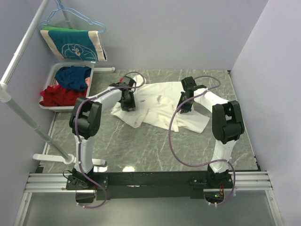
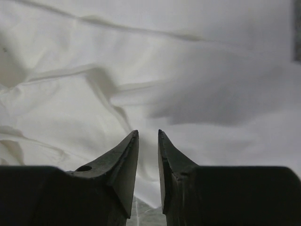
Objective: Fold and stack the t-shirts
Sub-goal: Flatten the tshirt out
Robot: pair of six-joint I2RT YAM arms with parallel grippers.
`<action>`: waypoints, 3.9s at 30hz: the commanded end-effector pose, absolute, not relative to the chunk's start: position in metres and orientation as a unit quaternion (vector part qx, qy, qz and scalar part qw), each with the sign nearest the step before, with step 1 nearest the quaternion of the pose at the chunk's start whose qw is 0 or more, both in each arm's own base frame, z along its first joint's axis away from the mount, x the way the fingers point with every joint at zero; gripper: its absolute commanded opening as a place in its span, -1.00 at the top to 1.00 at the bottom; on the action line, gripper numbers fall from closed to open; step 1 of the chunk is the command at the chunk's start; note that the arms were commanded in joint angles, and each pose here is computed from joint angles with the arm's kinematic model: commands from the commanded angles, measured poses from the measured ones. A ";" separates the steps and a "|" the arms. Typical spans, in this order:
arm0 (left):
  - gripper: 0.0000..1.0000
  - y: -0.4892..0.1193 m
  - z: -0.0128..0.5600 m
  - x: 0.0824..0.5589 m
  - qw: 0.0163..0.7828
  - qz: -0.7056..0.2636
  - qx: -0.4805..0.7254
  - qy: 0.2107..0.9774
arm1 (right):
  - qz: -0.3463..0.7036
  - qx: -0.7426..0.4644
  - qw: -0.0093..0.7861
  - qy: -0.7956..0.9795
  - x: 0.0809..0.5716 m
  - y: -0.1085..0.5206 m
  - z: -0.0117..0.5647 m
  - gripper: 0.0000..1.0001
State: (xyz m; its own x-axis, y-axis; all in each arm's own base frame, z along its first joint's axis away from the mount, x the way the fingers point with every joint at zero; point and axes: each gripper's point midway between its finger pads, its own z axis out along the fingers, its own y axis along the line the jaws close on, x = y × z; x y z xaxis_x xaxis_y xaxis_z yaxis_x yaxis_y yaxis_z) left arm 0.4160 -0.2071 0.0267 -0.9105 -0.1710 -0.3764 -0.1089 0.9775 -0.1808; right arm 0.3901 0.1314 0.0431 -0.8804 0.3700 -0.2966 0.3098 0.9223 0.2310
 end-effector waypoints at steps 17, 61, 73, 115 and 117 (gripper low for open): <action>0.14 -0.074 0.039 0.518 0.232 0.023 -0.201 0.951 | 0.054 0.174 0.096 0.979 0.384 0.128 0.002 0.46; -0.10 -0.315 0.057 0.298 0.161 -0.154 0.038 0.974 | 0.070 0.183 0.141 0.970 0.371 0.120 0.007 0.47; -0.09 -0.334 0.073 0.296 0.175 -0.139 0.056 0.973 | 0.080 0.185 0.143 0.969 0.373 0.120 0.008 0.46; 0.98 -0.298 0.025 0.289 0.161 -0.012 0.060 0.985 | 0.113 0.195 0.144 0.963 0.379 0.123 0.016 0.71; 0.98 -0.287 0.057 0.299 0.199 -0.002 0.048 0.979 | 0.107 0.196 0.156 0.962 0.386 0.119 0.024 0.86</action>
